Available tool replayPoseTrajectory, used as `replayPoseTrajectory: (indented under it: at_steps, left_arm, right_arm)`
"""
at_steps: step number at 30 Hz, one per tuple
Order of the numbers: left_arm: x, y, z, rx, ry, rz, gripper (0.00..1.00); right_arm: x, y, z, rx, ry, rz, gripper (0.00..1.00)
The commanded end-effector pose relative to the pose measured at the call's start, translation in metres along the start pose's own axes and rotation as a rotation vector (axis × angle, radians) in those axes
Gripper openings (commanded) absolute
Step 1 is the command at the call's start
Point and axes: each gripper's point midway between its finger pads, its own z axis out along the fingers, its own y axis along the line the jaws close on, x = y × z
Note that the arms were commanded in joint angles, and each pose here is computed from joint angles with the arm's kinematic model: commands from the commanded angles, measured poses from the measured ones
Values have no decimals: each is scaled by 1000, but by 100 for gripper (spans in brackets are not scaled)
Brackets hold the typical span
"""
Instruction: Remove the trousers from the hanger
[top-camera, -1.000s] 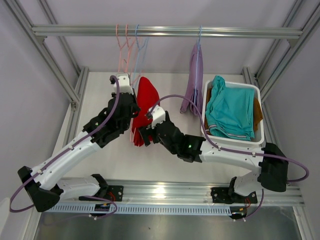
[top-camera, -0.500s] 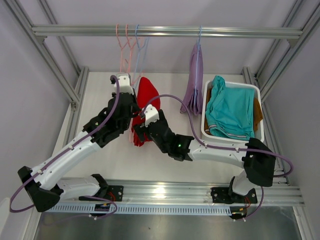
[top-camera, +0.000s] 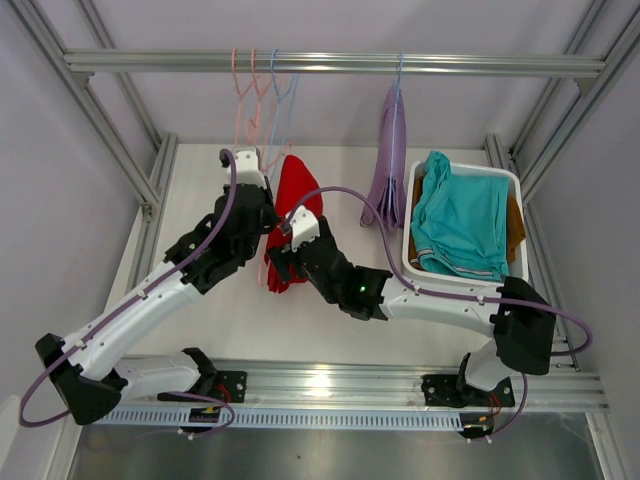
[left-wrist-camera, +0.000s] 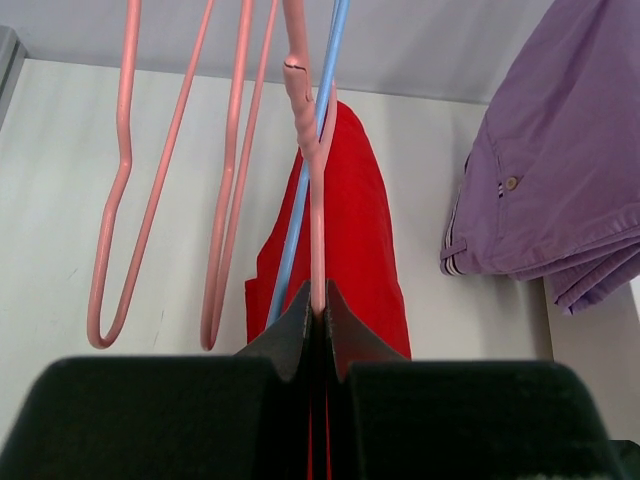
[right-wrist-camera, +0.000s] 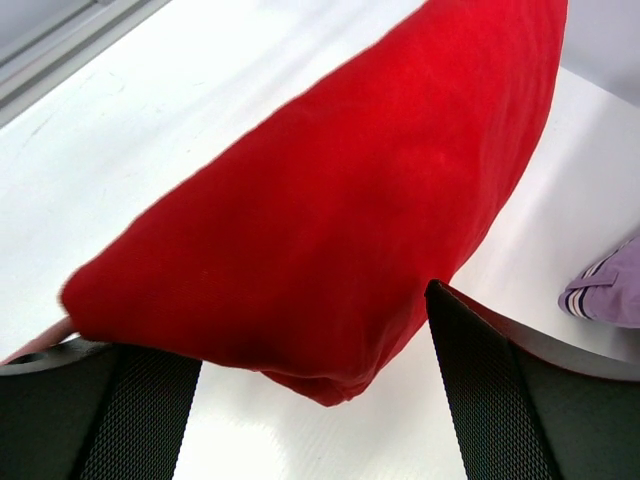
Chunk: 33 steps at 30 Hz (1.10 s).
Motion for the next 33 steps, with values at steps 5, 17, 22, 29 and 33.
replayPoseTrajectory:
  at_steps: [5,17,22,29,33]
  left_arm:
    - [-28,-3,-4,14,-63,-69,0]
    - [-26,-4,-2,13,-56,-66,1]
    - [-26,-4,-1,15,-53,-63,1]
    - [-26,-4,-1,14,-53,-63,0]
    - [-26,-4,-1,15,-53,-64,0]
  right_arm:
    - [-34,-4,-15,-9,-70,64,89]
    - [-25,-18,-16,17,-41,51,89]
    - [-20,-25,-18,21,-28,53,90]
    - [-15,-32,-18,30,-21,63,90]
    - [-15,-34,-13,55,-38,67,90]
